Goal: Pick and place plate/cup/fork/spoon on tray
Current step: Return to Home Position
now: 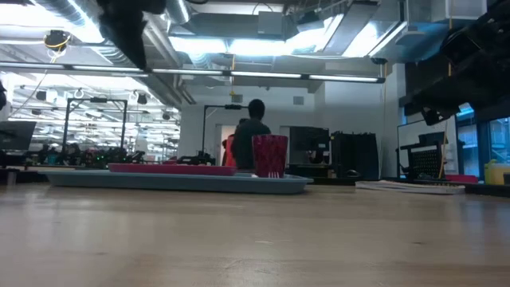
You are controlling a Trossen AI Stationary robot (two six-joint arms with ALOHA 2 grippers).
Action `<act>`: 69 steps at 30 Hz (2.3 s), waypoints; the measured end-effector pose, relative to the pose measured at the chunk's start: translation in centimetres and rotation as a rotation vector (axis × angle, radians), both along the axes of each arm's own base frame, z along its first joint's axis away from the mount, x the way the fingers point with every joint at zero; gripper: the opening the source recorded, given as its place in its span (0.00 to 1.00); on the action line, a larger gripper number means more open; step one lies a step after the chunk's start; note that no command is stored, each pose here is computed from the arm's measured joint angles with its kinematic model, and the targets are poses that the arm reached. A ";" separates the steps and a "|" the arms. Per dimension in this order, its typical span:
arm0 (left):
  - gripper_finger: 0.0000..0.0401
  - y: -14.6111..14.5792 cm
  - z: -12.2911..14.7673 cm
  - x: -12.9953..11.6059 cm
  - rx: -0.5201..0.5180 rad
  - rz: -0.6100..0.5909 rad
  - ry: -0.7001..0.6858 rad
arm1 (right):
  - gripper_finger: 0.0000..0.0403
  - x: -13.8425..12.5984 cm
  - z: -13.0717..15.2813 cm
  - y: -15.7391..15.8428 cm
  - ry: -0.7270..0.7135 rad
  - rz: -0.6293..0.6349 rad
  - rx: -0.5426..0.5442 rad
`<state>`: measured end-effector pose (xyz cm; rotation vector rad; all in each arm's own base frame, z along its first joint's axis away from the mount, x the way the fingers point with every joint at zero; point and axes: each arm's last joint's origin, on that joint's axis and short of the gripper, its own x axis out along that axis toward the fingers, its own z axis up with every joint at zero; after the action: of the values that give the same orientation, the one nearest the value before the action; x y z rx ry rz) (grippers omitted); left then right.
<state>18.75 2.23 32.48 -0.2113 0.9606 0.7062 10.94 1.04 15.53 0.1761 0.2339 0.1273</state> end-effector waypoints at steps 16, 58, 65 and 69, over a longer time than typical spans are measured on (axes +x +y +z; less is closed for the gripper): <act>0.09 -2.0 -7.9 -3.7 0.021 -0.418 -0.530 | 0.26 0.1 1.1 0.2 -0.148 0.106 -0.155; 0.09 -2.5 -15.0 -9.1 0.078 -0.634 -1.103 | 0.26 -1.2 3.0 0.3 -0.049 0.174 -0.148; 0.09 -2.5 -15.5 -9.0 0.053 -0.663 -1.061 | 0.26 -1.3 2.5 0.1 0.007 0.125 -0.186; 0.09 -2.5 -15.4 -9.0 0.052 -0.663 -1.063 | 0.26 -1.4 2.6 0.1 -0.005 0.130 -0.176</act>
<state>9.71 -0.31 17.03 -0.1716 -0.0416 -0.0492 9.59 1.18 18.12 -0.0144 0.2506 0.2351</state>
